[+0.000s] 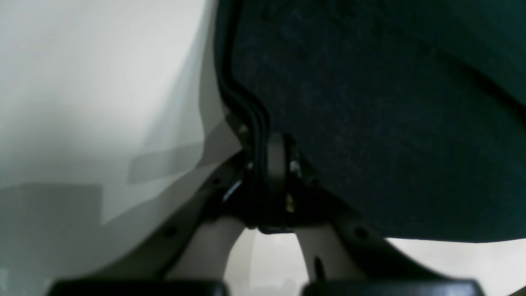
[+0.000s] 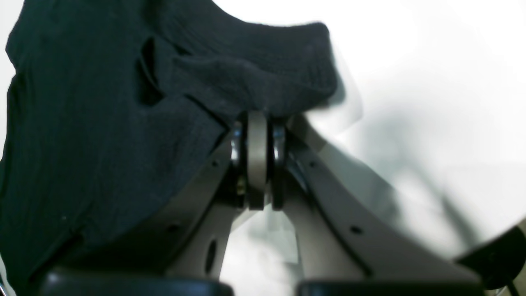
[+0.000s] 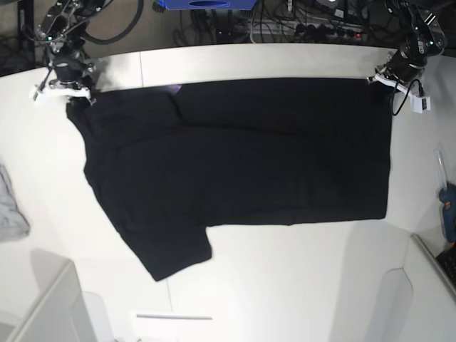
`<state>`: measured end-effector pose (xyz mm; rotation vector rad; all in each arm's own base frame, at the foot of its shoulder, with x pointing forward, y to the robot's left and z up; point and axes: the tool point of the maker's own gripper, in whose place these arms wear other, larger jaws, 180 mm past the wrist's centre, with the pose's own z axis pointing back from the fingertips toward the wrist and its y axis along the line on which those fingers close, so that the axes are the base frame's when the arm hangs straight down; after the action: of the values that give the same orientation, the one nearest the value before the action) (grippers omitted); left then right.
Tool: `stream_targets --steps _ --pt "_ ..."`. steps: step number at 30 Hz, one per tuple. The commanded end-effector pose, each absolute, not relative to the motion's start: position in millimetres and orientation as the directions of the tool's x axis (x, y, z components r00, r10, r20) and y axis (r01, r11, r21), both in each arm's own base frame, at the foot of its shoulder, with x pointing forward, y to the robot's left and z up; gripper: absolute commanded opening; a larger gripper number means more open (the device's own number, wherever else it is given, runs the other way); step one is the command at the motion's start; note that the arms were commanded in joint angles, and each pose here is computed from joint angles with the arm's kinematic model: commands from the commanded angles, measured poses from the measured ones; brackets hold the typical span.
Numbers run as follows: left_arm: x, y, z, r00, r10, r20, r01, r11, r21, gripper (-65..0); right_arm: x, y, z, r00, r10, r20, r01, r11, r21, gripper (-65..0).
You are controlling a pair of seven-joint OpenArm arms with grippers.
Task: Fold the T-shirt properly
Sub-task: 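Raise both grippers away from the shirt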
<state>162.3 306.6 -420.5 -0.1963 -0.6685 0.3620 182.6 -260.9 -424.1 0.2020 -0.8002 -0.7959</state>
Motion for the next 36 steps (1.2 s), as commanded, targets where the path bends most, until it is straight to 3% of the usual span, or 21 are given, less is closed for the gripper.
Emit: stream_targets --steps 1,16,36 --pt "164.4 314.3 -410.5 0.712 0.372 0.595 -0.259 0.927 -0.27 -65.0 183.7 -268.0 -414.3 0.411 -0.686 0.6 0.55 0.712 0.437 -65.0" --pt "127.6 314.4 -419.5 0.761 0.36 0.54 -0.273 0.933 -0.236 -65.0 134.4 -265.0 -432.6 0.477 -0.688 0.547 0.595 0.711 0.375 -65.0" --pt "103.8 313.3 -421.6 0.791 0.345 0.504 -0.273 0.938 -0.213 -65.0 119.5 -264.4 -437.1 0.498 -0.687 0.529 0.606 0.712 0.355 -65.0"
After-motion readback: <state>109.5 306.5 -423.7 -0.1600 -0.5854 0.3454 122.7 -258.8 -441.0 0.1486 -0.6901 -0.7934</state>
